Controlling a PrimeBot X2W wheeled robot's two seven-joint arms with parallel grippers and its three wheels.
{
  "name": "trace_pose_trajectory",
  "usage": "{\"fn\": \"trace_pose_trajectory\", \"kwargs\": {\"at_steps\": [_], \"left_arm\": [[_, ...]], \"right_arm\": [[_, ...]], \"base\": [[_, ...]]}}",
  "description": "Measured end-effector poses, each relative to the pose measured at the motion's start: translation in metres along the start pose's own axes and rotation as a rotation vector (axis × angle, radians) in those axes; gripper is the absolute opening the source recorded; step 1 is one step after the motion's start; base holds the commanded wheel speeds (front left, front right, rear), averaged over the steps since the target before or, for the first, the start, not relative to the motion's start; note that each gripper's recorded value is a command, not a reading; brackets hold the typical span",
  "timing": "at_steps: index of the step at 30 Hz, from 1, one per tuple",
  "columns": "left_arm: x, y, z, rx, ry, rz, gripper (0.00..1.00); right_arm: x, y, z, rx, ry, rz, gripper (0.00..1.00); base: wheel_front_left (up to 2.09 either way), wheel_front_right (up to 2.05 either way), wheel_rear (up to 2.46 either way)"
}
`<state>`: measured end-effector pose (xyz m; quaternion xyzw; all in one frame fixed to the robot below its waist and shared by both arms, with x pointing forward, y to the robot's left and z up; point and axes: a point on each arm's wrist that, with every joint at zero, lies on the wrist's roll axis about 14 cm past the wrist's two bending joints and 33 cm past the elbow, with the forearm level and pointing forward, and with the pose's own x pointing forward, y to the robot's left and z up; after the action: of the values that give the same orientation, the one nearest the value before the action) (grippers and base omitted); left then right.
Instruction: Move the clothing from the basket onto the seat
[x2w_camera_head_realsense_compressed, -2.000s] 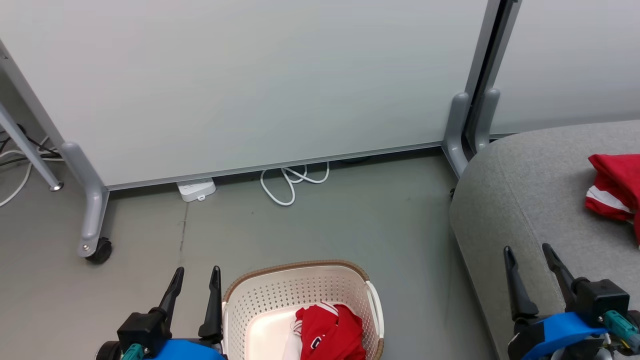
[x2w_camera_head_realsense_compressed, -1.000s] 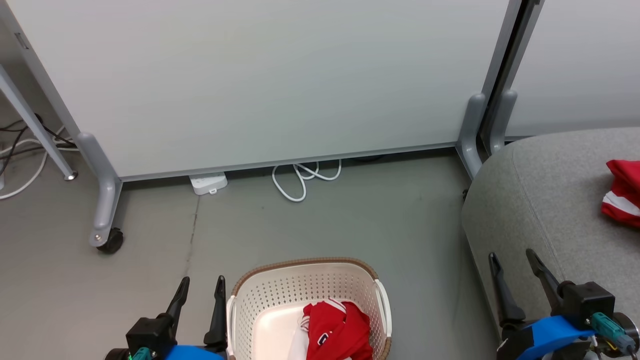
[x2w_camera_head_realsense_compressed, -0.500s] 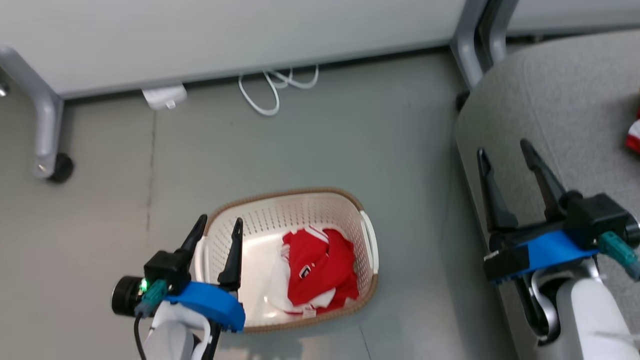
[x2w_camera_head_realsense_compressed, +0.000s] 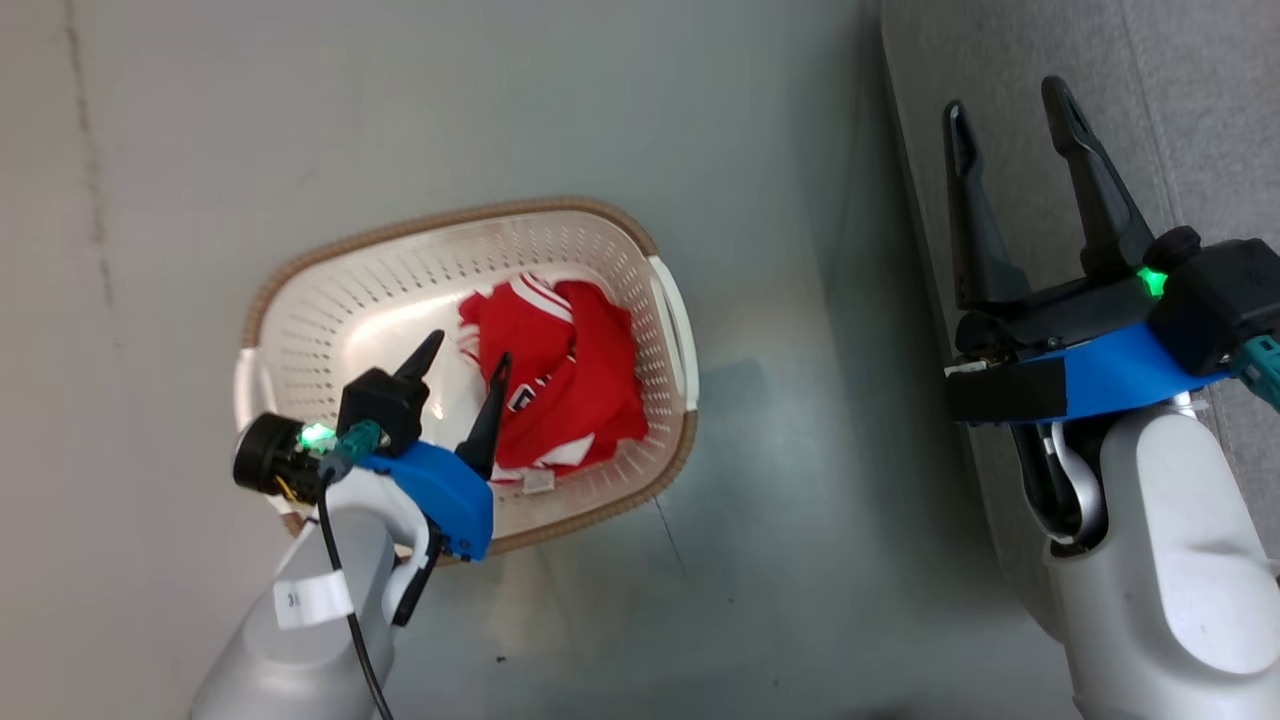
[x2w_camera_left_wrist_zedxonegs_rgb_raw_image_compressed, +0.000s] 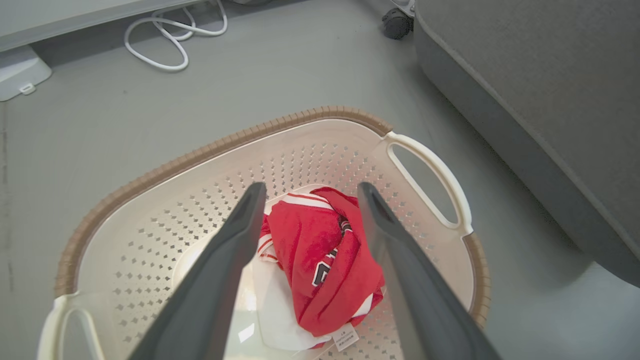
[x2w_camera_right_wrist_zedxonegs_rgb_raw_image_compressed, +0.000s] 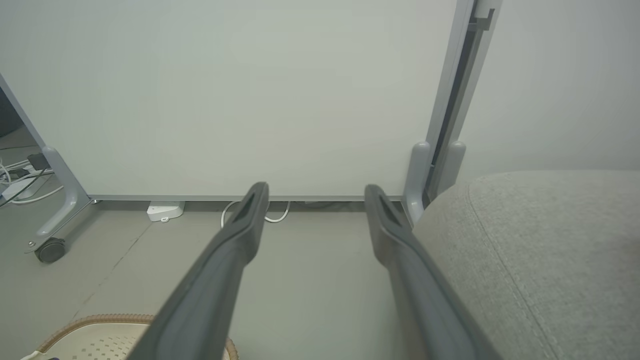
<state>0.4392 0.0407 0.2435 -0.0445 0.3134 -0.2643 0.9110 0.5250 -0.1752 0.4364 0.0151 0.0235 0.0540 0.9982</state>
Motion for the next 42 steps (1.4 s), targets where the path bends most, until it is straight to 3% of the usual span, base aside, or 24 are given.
{"fn": "trace_pose_trajectory", "kwargs": {"at_steps": [15, 26, 38, 40, 42], "left_arm": [[0.067, -0.026, -0.102, 0.022, 0.303, -0.19, 1.0], [0.091, -0.032, -0.147, -0.014, 0.422, -0.215, 1.0], [0.088, -0.056, -0.165, -0.058, 0.529, -0.266, 1.0], [0.088, -0.057, -0.165, -0.057, 0.534, -0.271, 0.02], [0.088, -0.059, -0.164, -0.06, 0.531, -0.277, 0.0]], "right_arm": [[0.003, -0.028, -0.071, 0.022, 0.107, -0.047, 1.0], [0.0, -0.04, -0.09, 0.011, 0.143, -0.061, 1.0], [-0.004, -0.044, -0.095, 0.023, 0.154, -0.073, 1.0], [-0.004, -0.045, -0.094, 0.023, 0.152, -0.075, 1.0], [-0.004, -0.045, -0.093, 0.023, 0.151, -0.076, 1.0]], "base": [[0.0, 0.0, 0.0], [0.0, 0.0, 0.0], [0.0, 0.0, 0.0], [0.0, 0.0, 0.0], [0.0, 0.0, 0.0]]}}
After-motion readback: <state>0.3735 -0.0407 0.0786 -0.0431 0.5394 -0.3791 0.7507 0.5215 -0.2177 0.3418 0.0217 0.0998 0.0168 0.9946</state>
